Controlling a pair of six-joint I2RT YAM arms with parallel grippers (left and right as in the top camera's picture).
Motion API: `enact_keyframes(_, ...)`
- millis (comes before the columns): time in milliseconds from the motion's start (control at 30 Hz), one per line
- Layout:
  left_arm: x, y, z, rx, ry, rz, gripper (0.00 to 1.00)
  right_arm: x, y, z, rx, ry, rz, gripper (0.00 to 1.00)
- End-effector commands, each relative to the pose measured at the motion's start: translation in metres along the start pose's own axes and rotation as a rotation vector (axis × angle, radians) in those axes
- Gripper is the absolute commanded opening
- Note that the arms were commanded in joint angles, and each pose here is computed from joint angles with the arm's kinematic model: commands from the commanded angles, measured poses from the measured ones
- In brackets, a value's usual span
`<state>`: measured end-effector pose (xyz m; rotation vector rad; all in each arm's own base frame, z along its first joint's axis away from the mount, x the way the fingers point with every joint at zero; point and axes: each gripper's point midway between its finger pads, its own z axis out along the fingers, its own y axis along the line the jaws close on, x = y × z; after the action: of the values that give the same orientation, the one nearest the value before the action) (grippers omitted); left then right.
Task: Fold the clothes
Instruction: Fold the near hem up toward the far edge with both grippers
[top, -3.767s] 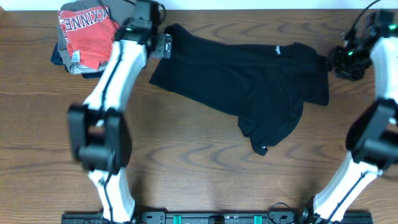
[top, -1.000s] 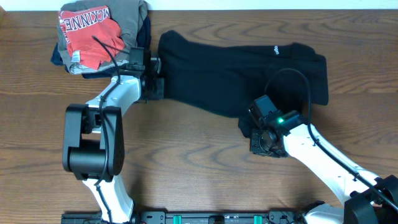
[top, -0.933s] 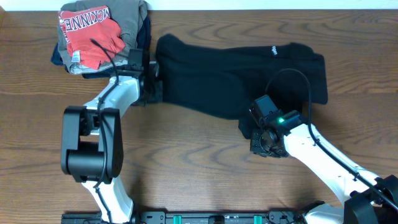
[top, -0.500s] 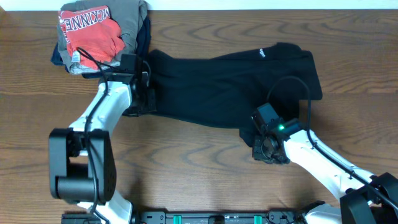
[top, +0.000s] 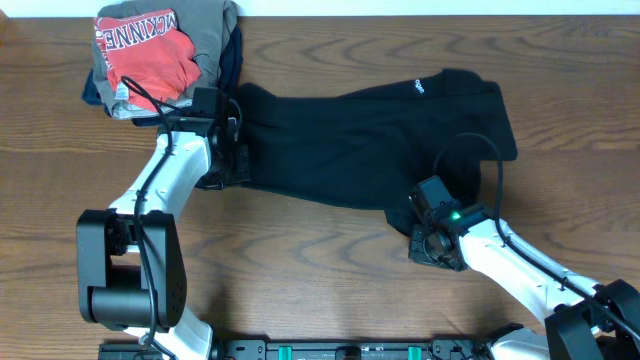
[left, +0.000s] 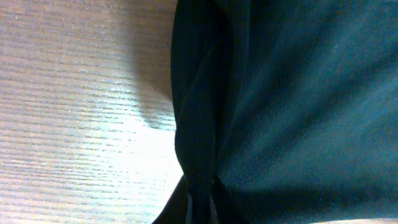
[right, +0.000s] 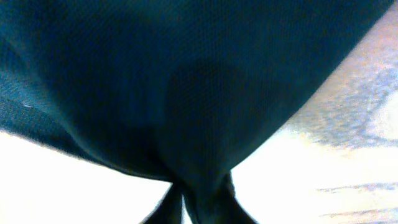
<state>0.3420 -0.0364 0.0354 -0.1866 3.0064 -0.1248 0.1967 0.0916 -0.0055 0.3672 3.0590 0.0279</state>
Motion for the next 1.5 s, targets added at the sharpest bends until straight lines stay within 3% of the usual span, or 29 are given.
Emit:
enact_keyframes(0,0.000,0.006,-0.009,-0.025,-0.016,-0.015,0.06,0.005,-0.002,0.004,-0.022,0.064,0.044,0.01)
enact_keyframes(267,0.003,0.020,-0.041,-0.105,-0.075,-0.015,0.06,-0.030,-0.027,-0.058,-0.025,0.057,0.041,0.01)
enact_keyframes(600,0.009,0.028,-0.071,-0.144,-0.126,-0.017,0.06,-0.036,-0.071,-0.127,0.002,0.143,0.003,0.01)
enact_keyframes(867,0.008,0.027,-0.070,-0.144,-0.126,-0.017,0.06,-0.097,-0.069,-0.168,-0.074,-0.093,-0.030,0.01)
enact_keyframes(1033,0.008,0.028,-0.064,-0.146,-0.111,-0.017,0.06,-0.131,-0.055,-0.172,-0.130,-0.218,-0.075,0.01)
enact_keyframes(1467,-0.011,0.026,-0.027,-0.148,-0.103,-0.017,0.06,-0.209,-0.036,-0.129,-0.159,-0.337,-0.102,0.01)
